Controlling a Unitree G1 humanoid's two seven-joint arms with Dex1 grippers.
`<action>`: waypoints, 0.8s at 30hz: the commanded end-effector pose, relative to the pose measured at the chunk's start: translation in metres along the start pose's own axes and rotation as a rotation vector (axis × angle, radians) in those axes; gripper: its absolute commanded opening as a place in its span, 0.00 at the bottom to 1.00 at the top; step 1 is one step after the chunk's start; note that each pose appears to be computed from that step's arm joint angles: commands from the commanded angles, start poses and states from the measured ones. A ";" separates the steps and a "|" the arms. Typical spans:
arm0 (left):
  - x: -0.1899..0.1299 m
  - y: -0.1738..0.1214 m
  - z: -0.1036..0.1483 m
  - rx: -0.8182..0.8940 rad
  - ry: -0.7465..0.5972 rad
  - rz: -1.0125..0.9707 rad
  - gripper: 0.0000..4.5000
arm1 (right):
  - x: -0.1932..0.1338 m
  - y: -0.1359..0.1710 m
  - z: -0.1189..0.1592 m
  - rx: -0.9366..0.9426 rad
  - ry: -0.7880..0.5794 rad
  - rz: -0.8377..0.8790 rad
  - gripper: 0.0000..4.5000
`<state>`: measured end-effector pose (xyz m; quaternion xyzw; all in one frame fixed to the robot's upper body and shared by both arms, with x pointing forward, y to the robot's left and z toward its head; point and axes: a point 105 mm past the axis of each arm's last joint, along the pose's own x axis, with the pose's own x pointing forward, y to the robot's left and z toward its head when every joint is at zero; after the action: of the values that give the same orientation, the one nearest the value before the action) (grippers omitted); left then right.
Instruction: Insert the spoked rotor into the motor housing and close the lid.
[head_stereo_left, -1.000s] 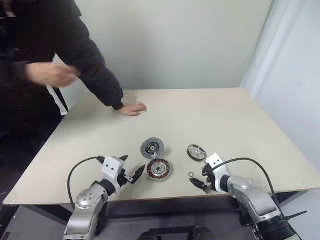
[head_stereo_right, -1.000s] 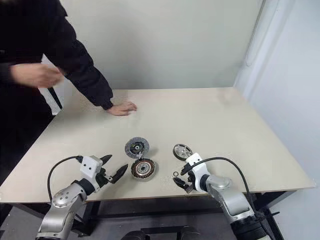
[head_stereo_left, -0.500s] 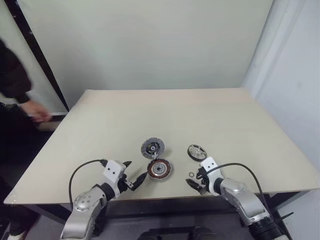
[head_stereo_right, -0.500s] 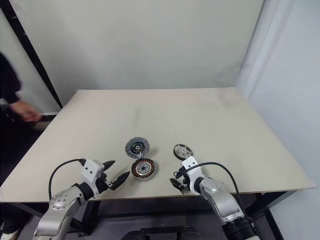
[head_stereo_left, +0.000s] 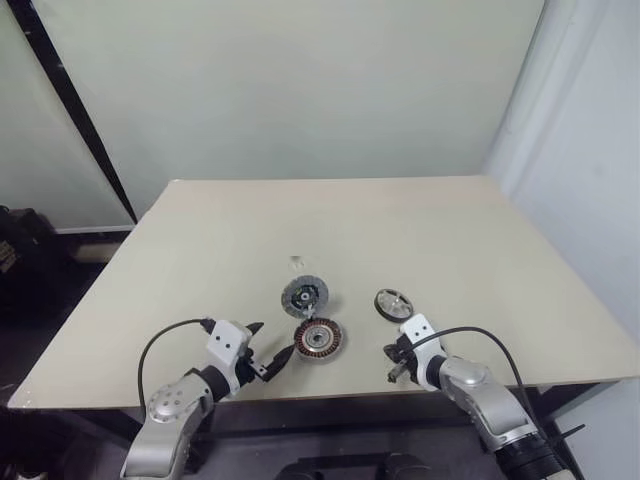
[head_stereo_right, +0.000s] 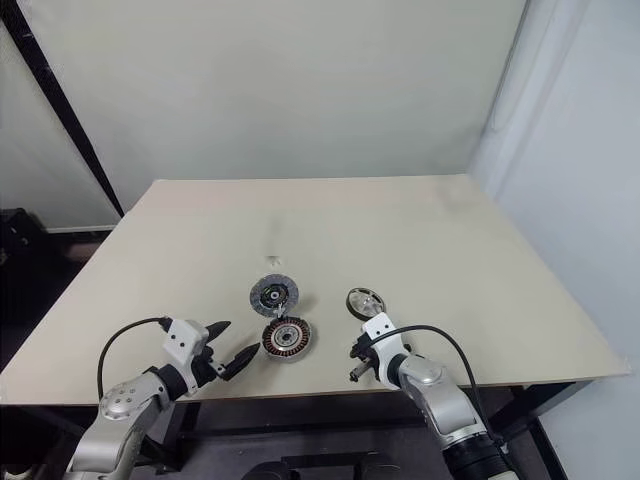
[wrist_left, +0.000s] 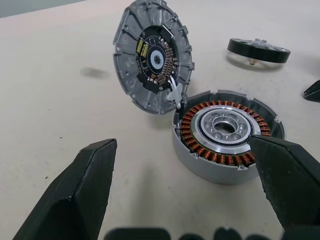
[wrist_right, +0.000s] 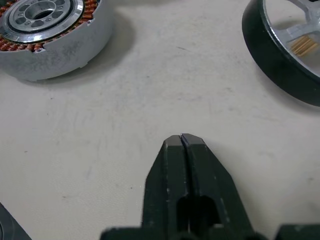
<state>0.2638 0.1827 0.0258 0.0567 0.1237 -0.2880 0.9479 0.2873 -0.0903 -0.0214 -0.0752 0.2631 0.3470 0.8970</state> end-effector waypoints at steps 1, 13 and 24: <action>0.001 0.001 0.012 0.025 -0.047 -0.005 1.00 | -0.004 -0.005 0.023 -0.036 -0.069 -0.017 0.01; 0.000 0.002 0.008 0.015 -0.051 0.008 1.00 | -0.007 -0.003 0.031 -0.052 -0.084 -0.002 0.01; 0.001 -0.002 0.004 0.002 -0.056 0.010 1.00 | -0.010 -0.007 0.030 -0.067 -0.074 -0.009 0.66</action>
<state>0.2610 0.1812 0.0209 0.0480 0.1171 -0.2843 0.9504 0.2908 -0.0918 -0.0086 -0.0873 0.2485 0.3530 0.8978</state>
